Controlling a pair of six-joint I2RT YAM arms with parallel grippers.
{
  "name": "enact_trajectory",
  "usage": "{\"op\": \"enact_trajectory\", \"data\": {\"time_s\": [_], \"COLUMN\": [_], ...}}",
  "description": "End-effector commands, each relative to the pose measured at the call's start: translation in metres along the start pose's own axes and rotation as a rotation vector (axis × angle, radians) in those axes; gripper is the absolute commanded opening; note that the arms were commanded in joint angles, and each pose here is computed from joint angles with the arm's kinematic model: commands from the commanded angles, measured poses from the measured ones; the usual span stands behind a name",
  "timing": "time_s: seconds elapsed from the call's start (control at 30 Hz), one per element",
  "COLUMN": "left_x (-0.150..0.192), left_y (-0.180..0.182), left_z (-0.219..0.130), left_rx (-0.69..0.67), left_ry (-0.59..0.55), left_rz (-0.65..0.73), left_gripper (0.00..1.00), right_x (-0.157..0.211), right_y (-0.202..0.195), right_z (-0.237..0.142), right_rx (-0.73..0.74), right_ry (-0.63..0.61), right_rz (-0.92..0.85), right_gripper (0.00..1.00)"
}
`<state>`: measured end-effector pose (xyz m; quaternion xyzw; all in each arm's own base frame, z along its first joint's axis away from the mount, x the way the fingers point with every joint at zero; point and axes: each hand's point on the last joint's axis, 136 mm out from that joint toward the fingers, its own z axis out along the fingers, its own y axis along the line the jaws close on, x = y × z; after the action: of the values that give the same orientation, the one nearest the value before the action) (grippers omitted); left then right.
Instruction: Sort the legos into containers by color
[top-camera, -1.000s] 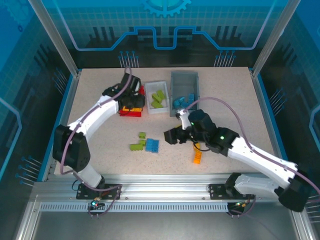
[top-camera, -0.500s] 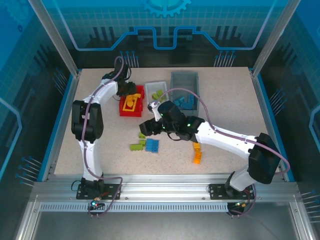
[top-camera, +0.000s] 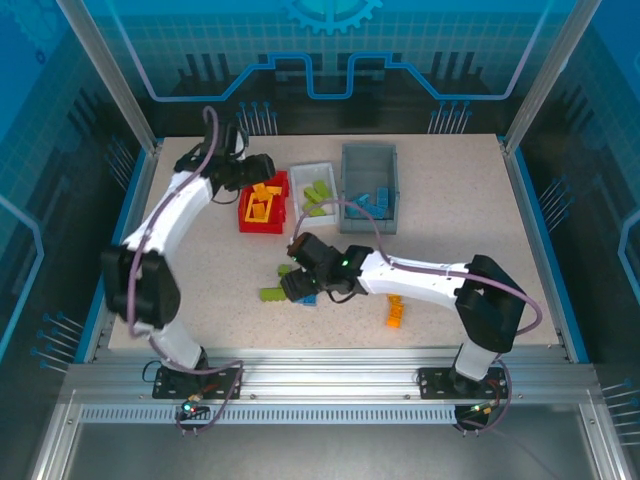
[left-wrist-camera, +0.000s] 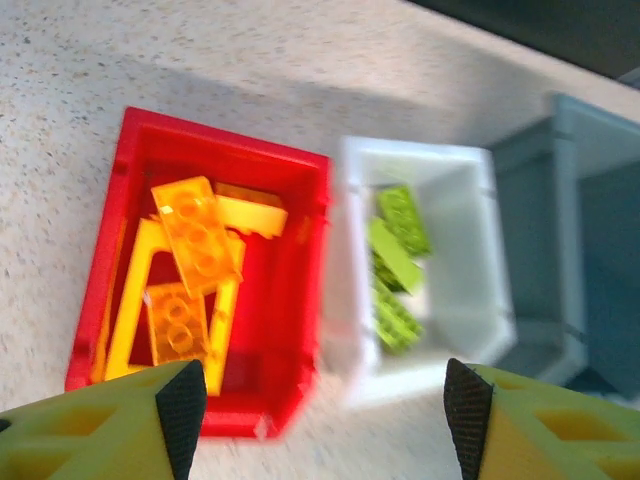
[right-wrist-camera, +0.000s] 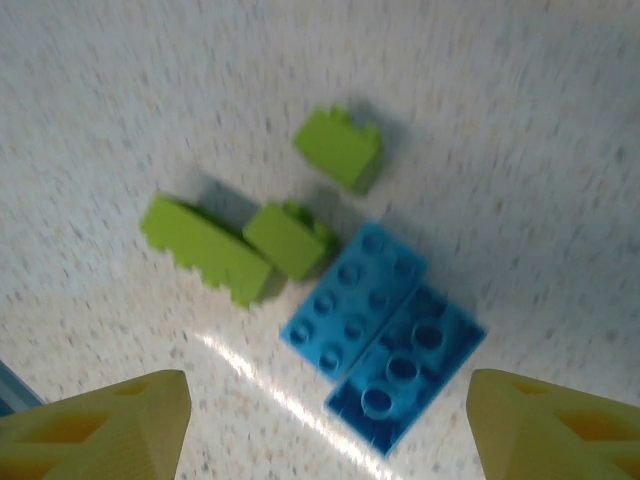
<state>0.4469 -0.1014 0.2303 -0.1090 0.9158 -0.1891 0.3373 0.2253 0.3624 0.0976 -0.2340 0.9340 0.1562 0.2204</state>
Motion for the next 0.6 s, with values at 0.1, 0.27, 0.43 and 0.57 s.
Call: {"op": "enact_trajectory", "data": {"time_s": [0.1,0.27,0.43,0.57], "left_x": [0.074,0.124,0.172,0.197], "left_y": [-0.036,-0.035,-0.014,-0.003], "left_z": [-0.066,-0.112,-0.143,-0.159], "left_rx": [0.169,0.292,0.275,0.275], "left_ry": [0.035,0.048,0.128,0.158], "left_rz": [-0.052,-0.142,-0.170,-0.199], "left_gripper": [0.70,0.74,0.74,0.74], "right_x": [0.048,0.058,0.054,0.047], "right_y": [-0.006,-0.003,-0.015,-0.021], "right_z": [0.010,0.034,0.049,0.059], "right_rx": [0.119,0.141,0.201,0.197], "right_ry": [0.149,0.199,0.216,0.204], "right_rz": [0.036,0.053,0.078,0.111], "right_gripper": [0.79,0.78,0.76,0.73]}}
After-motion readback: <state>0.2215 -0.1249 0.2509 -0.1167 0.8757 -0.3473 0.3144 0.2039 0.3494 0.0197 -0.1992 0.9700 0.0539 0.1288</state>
